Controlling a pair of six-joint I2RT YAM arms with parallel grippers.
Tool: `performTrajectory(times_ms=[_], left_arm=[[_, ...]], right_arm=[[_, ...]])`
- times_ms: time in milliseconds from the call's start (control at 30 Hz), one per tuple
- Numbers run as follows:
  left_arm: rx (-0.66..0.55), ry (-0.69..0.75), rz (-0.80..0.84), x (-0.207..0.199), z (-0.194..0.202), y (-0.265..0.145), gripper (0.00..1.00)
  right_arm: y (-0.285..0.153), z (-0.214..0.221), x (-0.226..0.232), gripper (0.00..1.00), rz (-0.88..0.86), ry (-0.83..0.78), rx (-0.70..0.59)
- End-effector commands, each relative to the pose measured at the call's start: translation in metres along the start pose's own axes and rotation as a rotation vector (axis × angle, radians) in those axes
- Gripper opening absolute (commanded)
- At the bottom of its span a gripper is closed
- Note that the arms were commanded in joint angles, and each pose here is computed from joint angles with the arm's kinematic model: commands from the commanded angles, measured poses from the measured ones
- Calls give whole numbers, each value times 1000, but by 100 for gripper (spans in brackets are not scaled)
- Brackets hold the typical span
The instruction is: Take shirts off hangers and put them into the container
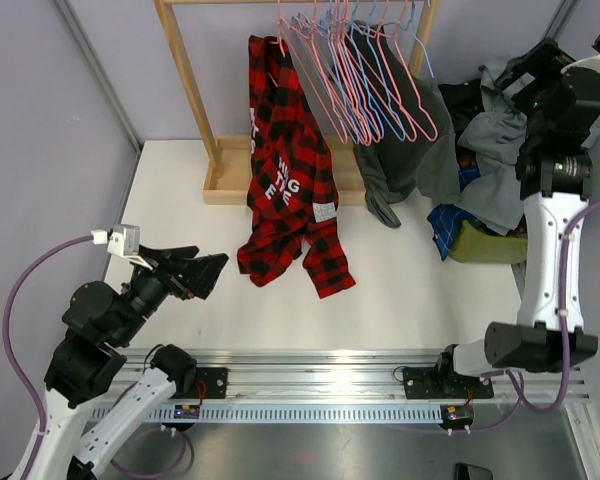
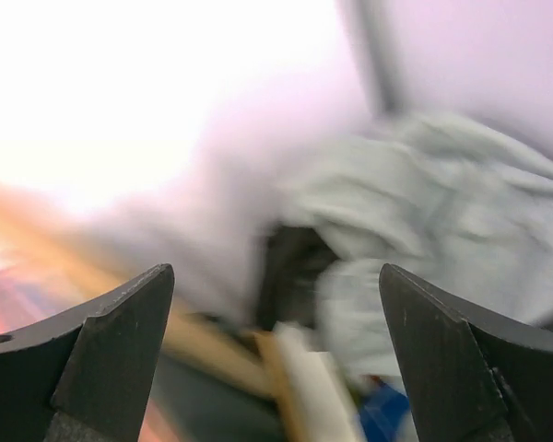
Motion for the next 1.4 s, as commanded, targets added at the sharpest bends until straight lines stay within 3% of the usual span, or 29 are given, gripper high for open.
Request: performTrajectory(times_ms=[0,67,100,233,433,467,767,967,1133,1300,1367], left_arm=[[-67,30,20,-7,-20,-13,99],[-73,35,14,-7,-21,-14,99],[-71,37,12,-6,-21,-15,99],[-74,43,16,-7,-23,-20,99],[-94,50,-14,-2,-24,-24,99],[-94,51,-16,-1,-24,-25,99],[-102,57,-22,1,-22,-28,99],[-101,66,-34,5,-20,-31,99],[-103,72,-40,6,-19,-33,99],[-101,71,-46,8,-18,-33,99],[-103,70,-47,8,-18,-34,99]], right_arm=[[-59,-30,72,99,-308,-72,-78],[-90,-25,101,100,-447,-98,-53],[-116,-7,134,99,-606,-116,10],[-179,27,189,99,-879,-167,133],[-221,77,243,97,-1074,-248,320],[-216,100,248,96,-1065,-277,382],[-214,172,289,96,-1079,-385,560],[-205,200,296,95,-986,-450,538],[-178,209,290,92,-794,-491,459],[-167,232,289,91,-770,-568,466],[-164,237,291,85,-770,-576,467]])
Point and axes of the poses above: each gripper's point midway between its finger pads, its own y axis out along the fingers, its own x axis along the line the jaws close on, z = x × y, the point moved 2 cm from there along -y, back along the fingers, and after that the axes turned 4 degrees about y, right-handed, at the moved point
